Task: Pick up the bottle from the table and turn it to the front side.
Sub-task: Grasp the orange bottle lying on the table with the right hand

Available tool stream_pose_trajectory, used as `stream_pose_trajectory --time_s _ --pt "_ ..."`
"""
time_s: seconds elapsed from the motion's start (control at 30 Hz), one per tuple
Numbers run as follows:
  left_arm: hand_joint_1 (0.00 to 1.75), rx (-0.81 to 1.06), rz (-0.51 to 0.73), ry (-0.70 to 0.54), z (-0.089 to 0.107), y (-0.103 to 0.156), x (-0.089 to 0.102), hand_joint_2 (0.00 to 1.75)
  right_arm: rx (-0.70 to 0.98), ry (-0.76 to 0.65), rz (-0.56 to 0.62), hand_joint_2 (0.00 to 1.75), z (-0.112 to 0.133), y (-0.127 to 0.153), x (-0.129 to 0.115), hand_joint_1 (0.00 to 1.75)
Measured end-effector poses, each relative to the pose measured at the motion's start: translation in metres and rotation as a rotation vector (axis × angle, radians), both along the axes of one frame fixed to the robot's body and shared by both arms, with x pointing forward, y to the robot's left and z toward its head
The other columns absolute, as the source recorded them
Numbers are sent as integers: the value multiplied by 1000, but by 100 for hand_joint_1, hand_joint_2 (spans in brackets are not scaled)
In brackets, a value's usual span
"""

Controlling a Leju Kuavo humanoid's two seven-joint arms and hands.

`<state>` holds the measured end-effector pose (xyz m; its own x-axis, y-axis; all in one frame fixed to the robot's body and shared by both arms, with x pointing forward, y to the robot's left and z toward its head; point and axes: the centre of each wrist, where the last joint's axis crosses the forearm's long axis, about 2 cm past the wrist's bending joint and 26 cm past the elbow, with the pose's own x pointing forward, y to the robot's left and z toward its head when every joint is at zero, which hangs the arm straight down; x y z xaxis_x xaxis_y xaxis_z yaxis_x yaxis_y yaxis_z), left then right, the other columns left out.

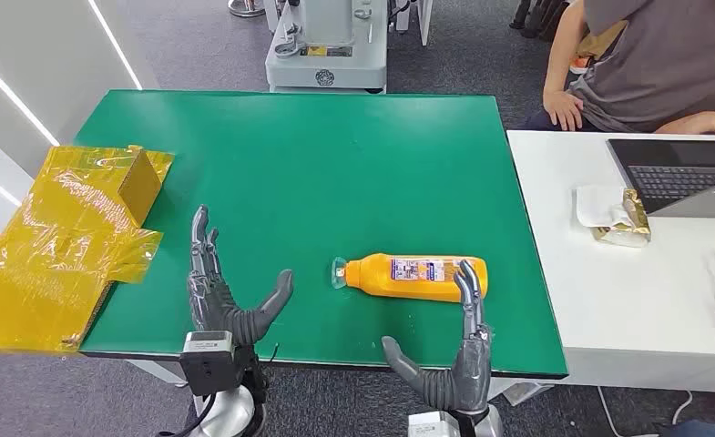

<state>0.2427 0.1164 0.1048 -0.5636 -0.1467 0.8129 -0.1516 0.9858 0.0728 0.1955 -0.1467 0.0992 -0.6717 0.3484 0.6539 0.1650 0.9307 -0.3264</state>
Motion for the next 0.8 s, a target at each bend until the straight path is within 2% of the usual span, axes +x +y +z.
stream_pose_trajectory --time_s 0.07,0.17,0.37,0.6,0.8 --pt "0 -3 0 -1 0 1 0 175 -57 15 13 175 -2 -5 2 0" --pt "0 -8 -4 -3 1 2 0 175 -210 46 49 175 -9 -26 7 0" --pt "0 -8 -23 -5 1 5 1 175 -405 92 113 175 -12 -62 21 0" --pt "0 -14 -33 -5 1 5 3 175 -576 151 105 175 -8 -102 37 0" --pt "0 -19 -42 -4 2 4 3 175 -635 175 77 175 -2 -124 48 0"
